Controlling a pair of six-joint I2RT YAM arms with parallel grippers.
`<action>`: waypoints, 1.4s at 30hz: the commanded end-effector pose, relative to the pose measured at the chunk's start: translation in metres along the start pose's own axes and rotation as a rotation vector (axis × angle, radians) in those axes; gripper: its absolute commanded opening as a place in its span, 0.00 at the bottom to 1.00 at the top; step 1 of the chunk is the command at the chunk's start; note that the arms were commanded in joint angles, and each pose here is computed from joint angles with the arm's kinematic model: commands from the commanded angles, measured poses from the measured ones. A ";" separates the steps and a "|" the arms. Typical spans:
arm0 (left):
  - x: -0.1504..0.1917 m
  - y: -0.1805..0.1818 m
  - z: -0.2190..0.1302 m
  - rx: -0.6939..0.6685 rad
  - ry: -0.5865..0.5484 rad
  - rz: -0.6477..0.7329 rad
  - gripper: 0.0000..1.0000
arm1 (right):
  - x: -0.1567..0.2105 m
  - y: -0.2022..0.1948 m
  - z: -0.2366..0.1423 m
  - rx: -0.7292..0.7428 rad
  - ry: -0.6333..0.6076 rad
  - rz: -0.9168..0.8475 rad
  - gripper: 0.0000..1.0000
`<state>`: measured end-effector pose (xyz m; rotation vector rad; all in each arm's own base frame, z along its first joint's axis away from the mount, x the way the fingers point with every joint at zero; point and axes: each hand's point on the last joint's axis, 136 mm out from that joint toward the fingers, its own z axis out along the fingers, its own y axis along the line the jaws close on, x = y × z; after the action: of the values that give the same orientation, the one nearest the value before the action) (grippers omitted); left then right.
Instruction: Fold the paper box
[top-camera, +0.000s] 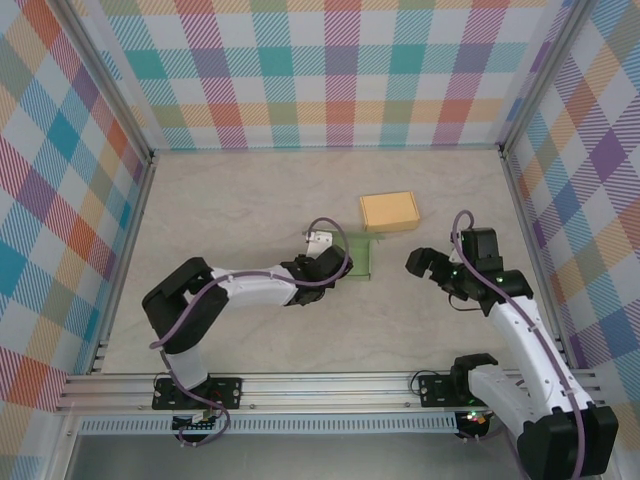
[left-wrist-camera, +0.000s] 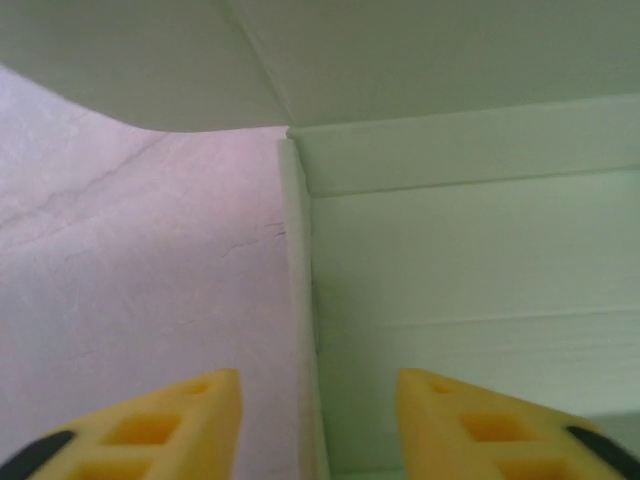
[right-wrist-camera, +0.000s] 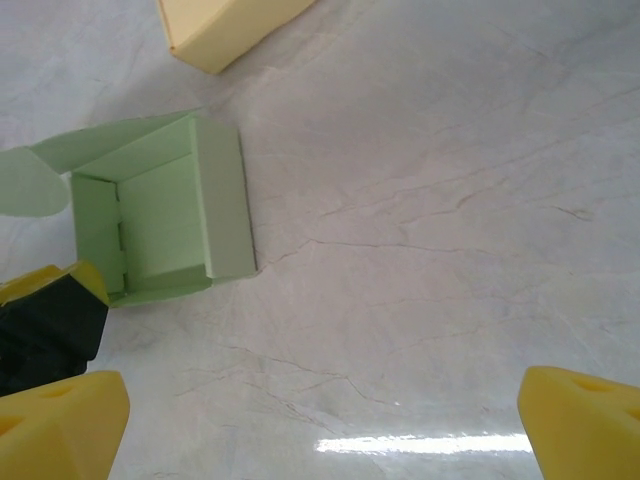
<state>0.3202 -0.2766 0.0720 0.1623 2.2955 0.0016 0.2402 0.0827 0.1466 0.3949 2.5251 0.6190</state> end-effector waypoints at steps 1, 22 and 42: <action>-0.015 0.000 -0.026 0.066 -0.025 -0.044 0.53 | -0.017 0.026 -0.004 -0.101 -0.039 -0.095 1.00; -0.091 0.053 -0.041 0.351 -0.245 0.192 0.85 | -0.026 0.084 0.041 -0.148 -0.071 -0.514 0.83; -0.102 0.049 0.017 0.389 -0.171 0.332 0.68 | -0.064 0.104 0.113 -0.043 0.010 -0.661 0.71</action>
<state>0.3979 -0.2349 0.1305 0.6808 2.0796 -0.2617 0.3610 0.1802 0.1312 -0.4152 2.4573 0.4173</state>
